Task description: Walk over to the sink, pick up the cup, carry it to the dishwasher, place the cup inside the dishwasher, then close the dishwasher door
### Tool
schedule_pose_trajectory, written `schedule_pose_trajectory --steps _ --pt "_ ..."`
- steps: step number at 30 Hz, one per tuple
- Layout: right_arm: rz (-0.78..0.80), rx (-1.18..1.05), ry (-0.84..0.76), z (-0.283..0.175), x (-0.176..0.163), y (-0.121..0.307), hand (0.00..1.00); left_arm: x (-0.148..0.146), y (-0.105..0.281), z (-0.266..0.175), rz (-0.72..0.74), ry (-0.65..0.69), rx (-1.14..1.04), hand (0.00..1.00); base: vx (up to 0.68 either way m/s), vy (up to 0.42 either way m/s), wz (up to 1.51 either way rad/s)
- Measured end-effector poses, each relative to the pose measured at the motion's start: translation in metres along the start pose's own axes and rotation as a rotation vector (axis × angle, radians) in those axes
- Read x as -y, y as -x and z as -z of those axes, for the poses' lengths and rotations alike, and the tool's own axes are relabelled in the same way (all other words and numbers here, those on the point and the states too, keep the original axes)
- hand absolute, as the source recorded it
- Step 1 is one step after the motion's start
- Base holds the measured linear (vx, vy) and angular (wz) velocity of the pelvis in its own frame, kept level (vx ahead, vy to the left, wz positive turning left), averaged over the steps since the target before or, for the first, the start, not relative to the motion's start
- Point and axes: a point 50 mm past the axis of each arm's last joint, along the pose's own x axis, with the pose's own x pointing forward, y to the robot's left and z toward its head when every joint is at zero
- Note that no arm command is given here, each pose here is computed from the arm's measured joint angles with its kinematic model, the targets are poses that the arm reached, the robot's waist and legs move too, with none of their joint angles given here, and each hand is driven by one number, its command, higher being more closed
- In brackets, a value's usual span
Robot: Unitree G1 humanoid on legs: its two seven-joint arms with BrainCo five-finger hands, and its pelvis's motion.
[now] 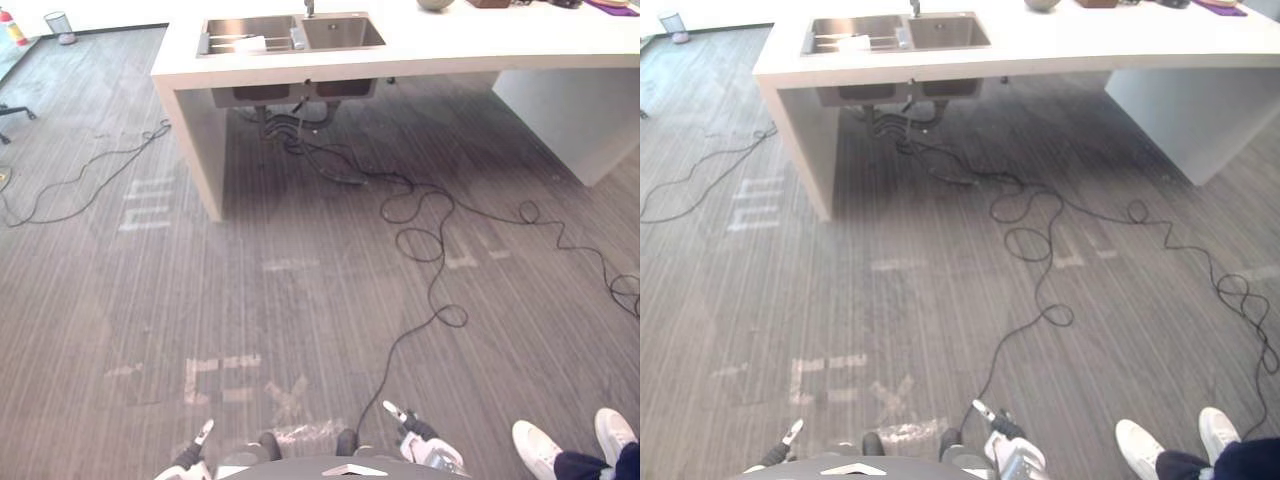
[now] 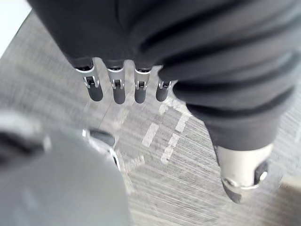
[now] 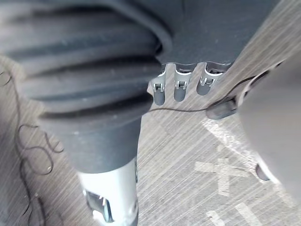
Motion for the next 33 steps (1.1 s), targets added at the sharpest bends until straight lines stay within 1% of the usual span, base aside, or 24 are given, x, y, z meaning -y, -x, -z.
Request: schedule_pose_trajectory --steps 1,3,5,6,8,12,15,17,18,22,24,25,26,27,28,29,30,32,33 --pt "0.039 -0.035 -0.014 0.008 0.009 0.002 0.00 -0.003 0.001 0.004 -0.032 -0.007 0.001 0.00 -0.01 -0.022 -0.24" --pt "0.090 -0.070 -0.053 0.018 0.023 0.006 0.00 -0.005 0.001 0.009 -0.070 0.039 -0.008 0.00 0.01 -0.022 -0.10" --pt "0.139 -0.099 -0.014 0.030 0.038 0.011 0.00 -0.007 0.002 0.017 -0.101 0.145 -0.058 0.00 0.00 0.000 0.00" --pt "0.148 -0.106 -0.020 0.033 0.041 0.013 0.00 -0.008 0.002 0.019 -0.105 0.158 -0.069 0.00 0.05 -0.014 0.03" --pt "0.166 -0.124 -0.133 0.045 0.046 0.017 0.00 -0.011 0.003 0.027 -0.124 0.183 -0.119 0.00 0.04 -0.012 -0.01" --pt "0.171 -0.110 -0.200 0.050 0.045 0.018 0.00 -0.019 0.006 0.041 -0.166 0.239 -0.178 0.00 0.03 0.020 -0.05" --pt "0.170 -0.099 -0.225 0.054 0.042 0.019 0.00 -0.026 0.008 0.044 -0.163 0.224 -0.170 0.00 0.00 0.039 0.00" --pt "0.163 -0.066 -0.204 0.046 0.041 0.017 0.00 -0.026 0.007 0.041 -0.146 0.197 -0.159 0.00 0.01 0.037 -0.06" --pt "0.139 -0.037 -0.187 0.036 0.034 0.013 0.00 -0.024 0.006 0.035 -0.128 0.193 -0.136 0.00 0.03 0.033 -0.06" --pt "0.098 -0.006 -0.138 0.021 0.024 0.008 0.00 -0.020 0.003 0.020 -0.071 0.208 -0.076 0.00 0.16 -0.030 0.10" --pt "0.092 0.002 -0.125 0.019 0.021 0.007 0.00 -0.007 0.000 -0.008 0.011 0.173 0.043 0.00 0.22 -0.103 0.34" --pt "0.097 0.006 -0.112 0.018 0.020 0.007 0.00 0.001 0.000 -0.030 0.060 0.105 0.145 0.00 0.30 -0.149 0.41" --pt "0.107 0.012 -0.120 0.017 0.019 0.007 0.00 0.018 0.003 -0.056 0.121 0.069 0.249 0.00 0.33 -0.175 0.45" --pt "0.111 0.013 -0.129 0.017 0.018 0.007 0.00 0.032 0.005 -0.071 0.164 0.048 0.304 0.00 0.37 -0.233 0.53" --pt "0.106 0.022 -0.130 0.014 0.016 0.007 0.00 0.064 0.014 -0.097 0.255 0.017 0.409 0.00 0.38 -0.281 0.56" --pt "0.111 0.013 -0.131 0.017 0.015 0.007 0.00 0.084 0.023 -0.115 0.319 0.015 0.482 0.00 0.48 -0.364 0.64" --pt "0.113 0.011 -0.139 0.016 0.013 0.006 0.00 0.109 0.030 -0.125 0.387 0.030 0.523 0.00 0.47 -0.343 0.48" --pt "0.121 0.045 -0.136 0.002 0.018 0.005 0.00 0.135 0.041 -0.129 0.472 0.055 0.560 0.00 0.44 -0.259 -0.01" --pt "0.124 0.056 -0.150 -0.001 0.018 0.004 0.00 0.138 0.044 -0.130 0.489 0.055 0.576 0.00 0.32 -0.175 -0.29"
